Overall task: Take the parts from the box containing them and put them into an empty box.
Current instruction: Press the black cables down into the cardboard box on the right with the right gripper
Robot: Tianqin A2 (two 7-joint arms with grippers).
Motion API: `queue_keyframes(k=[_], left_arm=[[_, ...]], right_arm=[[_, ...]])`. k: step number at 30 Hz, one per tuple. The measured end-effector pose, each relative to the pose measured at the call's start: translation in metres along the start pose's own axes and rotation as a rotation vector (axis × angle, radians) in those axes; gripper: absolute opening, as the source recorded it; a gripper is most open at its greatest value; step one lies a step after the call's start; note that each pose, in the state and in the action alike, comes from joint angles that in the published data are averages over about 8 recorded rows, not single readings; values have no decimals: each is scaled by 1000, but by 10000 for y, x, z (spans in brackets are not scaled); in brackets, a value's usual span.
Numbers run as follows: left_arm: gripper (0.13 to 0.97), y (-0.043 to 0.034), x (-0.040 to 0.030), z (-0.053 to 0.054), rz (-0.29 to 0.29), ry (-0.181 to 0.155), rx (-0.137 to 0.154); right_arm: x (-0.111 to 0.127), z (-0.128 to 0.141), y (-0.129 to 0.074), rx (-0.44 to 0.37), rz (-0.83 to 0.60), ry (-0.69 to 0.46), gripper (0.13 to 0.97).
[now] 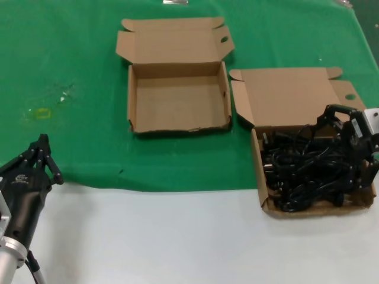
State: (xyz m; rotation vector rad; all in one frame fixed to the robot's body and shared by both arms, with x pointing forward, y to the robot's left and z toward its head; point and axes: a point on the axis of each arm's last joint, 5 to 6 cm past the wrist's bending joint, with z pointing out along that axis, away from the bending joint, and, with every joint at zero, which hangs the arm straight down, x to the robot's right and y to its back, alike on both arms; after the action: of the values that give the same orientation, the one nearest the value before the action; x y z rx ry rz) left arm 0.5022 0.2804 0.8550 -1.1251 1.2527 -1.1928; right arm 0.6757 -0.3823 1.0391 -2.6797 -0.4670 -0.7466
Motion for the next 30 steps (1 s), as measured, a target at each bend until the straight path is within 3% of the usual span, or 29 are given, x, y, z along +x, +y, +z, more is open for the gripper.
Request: queue_keyframes(k=[13, 22, 30], left_arm=[[144, 0, 0, 0, 0, 0, 0], [144, 0, 0, 0, 0, 0, 0], [144, 0, 0, 0, 0, 0, 0]], right_arm=[[-40, 53, 51, -4, -2, 0, 895], [-57, 101, 80, -12, 4, -7, 758], [-40, 135, 69, -14, 4, -9, 551]])
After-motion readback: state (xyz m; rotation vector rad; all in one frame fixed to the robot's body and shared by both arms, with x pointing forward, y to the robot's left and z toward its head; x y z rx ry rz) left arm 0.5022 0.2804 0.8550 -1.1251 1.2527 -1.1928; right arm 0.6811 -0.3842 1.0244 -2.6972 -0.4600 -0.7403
